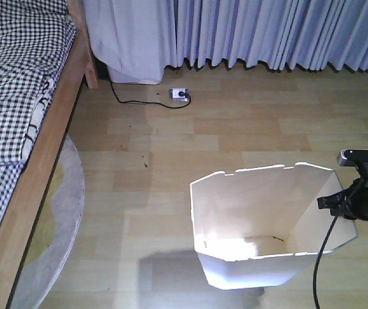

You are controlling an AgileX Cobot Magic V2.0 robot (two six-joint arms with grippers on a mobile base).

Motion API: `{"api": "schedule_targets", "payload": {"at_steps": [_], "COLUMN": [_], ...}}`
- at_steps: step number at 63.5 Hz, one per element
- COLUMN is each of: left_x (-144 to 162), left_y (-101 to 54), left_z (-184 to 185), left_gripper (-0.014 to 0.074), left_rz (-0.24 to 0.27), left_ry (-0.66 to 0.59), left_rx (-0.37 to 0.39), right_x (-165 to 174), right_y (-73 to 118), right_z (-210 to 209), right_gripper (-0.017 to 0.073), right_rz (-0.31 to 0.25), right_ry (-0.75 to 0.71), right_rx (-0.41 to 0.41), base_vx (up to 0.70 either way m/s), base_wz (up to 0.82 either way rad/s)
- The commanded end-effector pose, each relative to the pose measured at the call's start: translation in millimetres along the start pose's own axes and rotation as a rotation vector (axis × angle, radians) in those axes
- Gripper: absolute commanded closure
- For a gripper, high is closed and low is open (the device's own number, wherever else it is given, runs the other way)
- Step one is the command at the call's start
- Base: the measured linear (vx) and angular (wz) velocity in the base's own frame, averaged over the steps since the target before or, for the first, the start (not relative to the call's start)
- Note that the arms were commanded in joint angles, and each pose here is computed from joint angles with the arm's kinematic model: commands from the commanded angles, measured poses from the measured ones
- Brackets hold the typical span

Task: Move trash bin to bedside with robot
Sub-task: 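Drive toward the bed and curtains holding the bin with the right gripper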

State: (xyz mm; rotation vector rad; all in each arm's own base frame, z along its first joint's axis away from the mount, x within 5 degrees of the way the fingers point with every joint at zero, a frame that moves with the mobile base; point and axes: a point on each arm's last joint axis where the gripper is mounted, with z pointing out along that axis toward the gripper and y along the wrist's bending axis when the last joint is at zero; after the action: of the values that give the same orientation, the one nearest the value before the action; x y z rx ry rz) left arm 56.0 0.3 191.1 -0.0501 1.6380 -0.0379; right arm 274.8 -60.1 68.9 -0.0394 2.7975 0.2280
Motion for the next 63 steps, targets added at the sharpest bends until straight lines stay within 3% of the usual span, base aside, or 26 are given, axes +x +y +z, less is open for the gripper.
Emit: {"api": "schedule_targets", "payload": {"at_steps": [1,63], "left_x": [2.3,2.3], "left_y": [-0.1,-0.1], "left_z": [0.8,0.8], "left_gripper": [0.0599,0.0599], "left_rz": [-0.018,-0.018], "left_ry": [-0.053,-0.053], "left_rx": [0.007,0.007], "right_x": [-15.5,-15.5], "right_y": [6.9,6.9], "right_z": [-18.3,-18.3], "right_gripper": [0.0565,0.0565], "right_rz": [0.044,0.044], "right_ry": [-0.078,-0.078], "right_rx": [-0.066,-0.066], "base_vx": [0.39,0.36], "base_wz": [0.01,0.00]}}
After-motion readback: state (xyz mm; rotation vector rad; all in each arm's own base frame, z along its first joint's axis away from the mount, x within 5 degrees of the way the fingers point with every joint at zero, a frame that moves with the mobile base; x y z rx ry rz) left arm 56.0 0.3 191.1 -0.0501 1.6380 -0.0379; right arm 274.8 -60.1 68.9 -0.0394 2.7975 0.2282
